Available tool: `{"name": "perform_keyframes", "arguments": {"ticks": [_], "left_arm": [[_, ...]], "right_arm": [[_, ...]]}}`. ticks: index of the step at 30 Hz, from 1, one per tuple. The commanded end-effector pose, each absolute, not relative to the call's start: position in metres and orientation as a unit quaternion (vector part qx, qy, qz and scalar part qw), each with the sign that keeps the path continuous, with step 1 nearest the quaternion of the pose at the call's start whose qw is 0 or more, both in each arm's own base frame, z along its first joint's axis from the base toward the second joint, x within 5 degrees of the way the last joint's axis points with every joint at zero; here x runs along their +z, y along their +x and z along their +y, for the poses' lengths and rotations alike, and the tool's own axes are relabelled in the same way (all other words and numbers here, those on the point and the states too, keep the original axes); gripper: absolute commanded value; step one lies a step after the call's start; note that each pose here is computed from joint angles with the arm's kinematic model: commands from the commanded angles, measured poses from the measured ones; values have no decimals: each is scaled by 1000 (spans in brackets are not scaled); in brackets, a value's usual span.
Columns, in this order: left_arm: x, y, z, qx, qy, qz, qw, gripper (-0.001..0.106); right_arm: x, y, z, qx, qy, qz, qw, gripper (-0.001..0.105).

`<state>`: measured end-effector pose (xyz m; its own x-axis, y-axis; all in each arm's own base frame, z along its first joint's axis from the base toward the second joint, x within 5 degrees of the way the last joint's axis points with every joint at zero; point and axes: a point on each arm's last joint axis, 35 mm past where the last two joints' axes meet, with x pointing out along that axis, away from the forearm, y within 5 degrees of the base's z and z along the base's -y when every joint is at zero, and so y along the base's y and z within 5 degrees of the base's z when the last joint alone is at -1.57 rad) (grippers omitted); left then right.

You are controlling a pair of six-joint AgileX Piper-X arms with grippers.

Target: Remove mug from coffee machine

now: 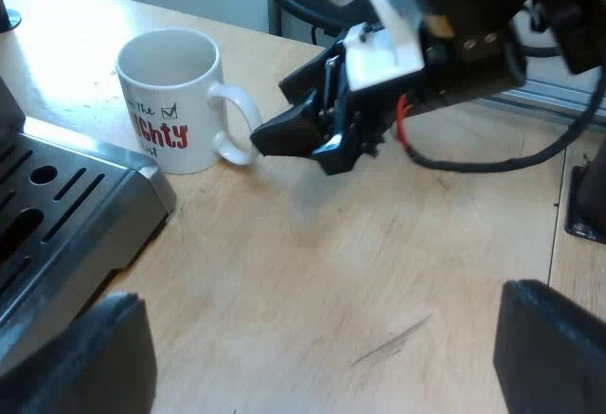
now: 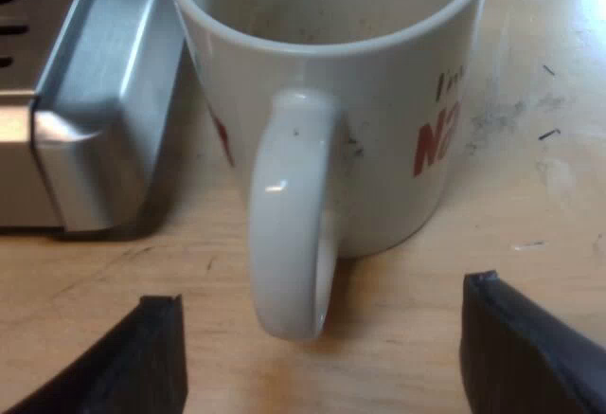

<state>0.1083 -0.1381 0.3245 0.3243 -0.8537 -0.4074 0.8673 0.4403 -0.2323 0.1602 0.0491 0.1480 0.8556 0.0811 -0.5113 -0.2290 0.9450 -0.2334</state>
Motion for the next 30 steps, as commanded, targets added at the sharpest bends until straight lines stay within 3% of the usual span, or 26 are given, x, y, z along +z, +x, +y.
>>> {"name": "perform_keyframes", "arguments": {"ticks": [1,10,18,25,26,30], "left_arm": [[326,108,-140,-529,15,236,815,87],[323,107,-138,-520,2,264,812,87],[345,104,-135,-517,-3,273,811,87],[388,115,-120,-478,-43,223,848,87],[394,119,-114,-468,-51,216,856,87],[405,131,-96,-437,-72,200,874,87]], "right_arm": [[151,154,48,93,-147,264,949,63],[180,128,41,116,-135,291,940,63],[230,115,37,125,-141,330,925,63],[273,116,37,131,-131,297,937,63],[298,118,38,130,-126,271,945,63],[331,128,42,129,-121,249,952,63]]}}
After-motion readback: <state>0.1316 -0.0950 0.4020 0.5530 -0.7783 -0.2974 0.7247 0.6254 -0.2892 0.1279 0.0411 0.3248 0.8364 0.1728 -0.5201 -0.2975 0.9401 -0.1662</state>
